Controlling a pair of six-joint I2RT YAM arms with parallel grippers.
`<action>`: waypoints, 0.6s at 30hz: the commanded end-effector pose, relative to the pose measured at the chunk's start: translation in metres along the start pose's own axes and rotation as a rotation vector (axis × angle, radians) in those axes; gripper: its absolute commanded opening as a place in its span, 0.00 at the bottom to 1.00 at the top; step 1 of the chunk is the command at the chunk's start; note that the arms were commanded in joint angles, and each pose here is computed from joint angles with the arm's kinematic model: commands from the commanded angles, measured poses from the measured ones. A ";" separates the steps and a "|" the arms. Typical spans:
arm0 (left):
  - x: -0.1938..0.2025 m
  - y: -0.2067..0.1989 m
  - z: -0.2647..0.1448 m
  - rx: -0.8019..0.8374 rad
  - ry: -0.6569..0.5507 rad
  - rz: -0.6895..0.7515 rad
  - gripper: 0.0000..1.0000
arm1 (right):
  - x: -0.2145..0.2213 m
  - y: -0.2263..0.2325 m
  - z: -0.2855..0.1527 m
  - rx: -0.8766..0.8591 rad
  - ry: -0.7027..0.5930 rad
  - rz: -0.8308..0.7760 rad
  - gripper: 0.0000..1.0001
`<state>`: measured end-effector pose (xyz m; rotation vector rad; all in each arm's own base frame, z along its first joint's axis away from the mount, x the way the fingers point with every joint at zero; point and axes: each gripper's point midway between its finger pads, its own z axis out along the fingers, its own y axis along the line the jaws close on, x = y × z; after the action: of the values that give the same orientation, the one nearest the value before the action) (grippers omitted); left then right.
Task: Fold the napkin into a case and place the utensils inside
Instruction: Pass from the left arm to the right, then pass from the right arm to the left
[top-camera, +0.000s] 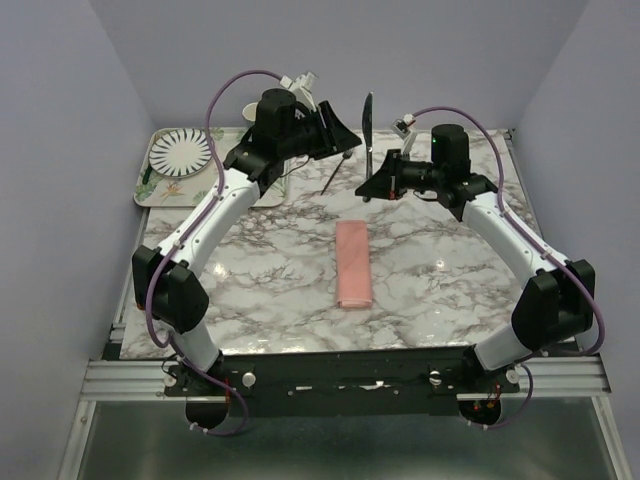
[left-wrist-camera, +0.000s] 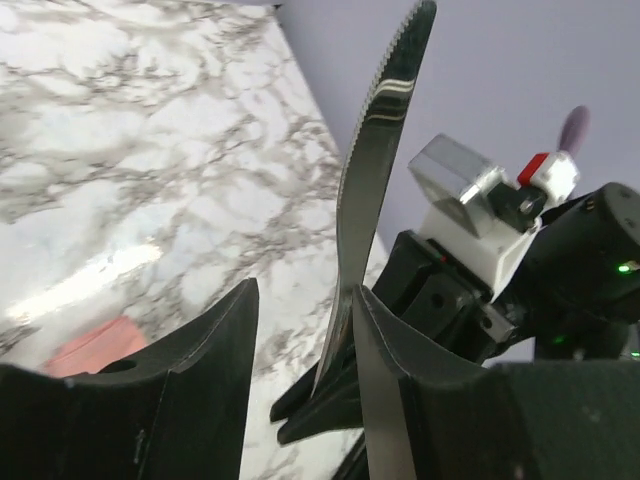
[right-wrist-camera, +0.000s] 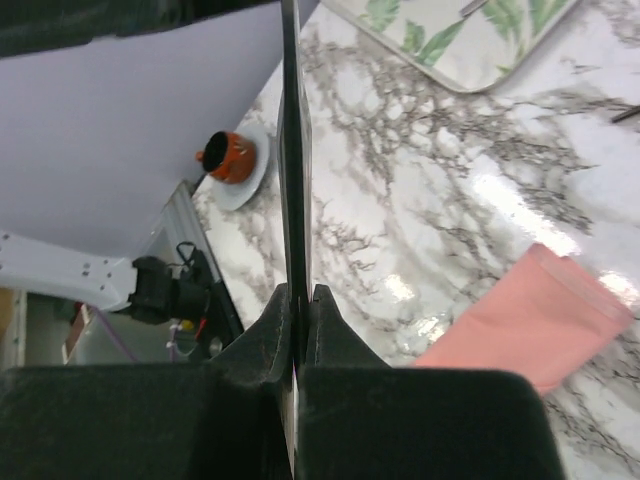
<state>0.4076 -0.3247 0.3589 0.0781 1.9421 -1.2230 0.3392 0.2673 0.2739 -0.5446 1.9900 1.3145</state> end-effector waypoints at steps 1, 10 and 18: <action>0.025 0.025 -0.011 -0.237 0.066 0.112 0.50 | -0.007 -0.021 -0.003 0.149 -0.052 -0.016 0.01; 0.028 0.006 0.000 -0.195 0.060 0.136 0.49 | 0.011 -0.020 -0.003 0.150 -0.018 -0.018 0.01; 0.029 0.003 0.013 -0.189 0.062 0.105 0.54 | 0.018 -0.012 -0.002 0.142 -0.008 -0.041 0.01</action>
<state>0.3911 -0.3377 0.3322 0.1402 2.0759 -0.9862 0.3407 0.2601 0.2377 -0.4635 2.1014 1.1722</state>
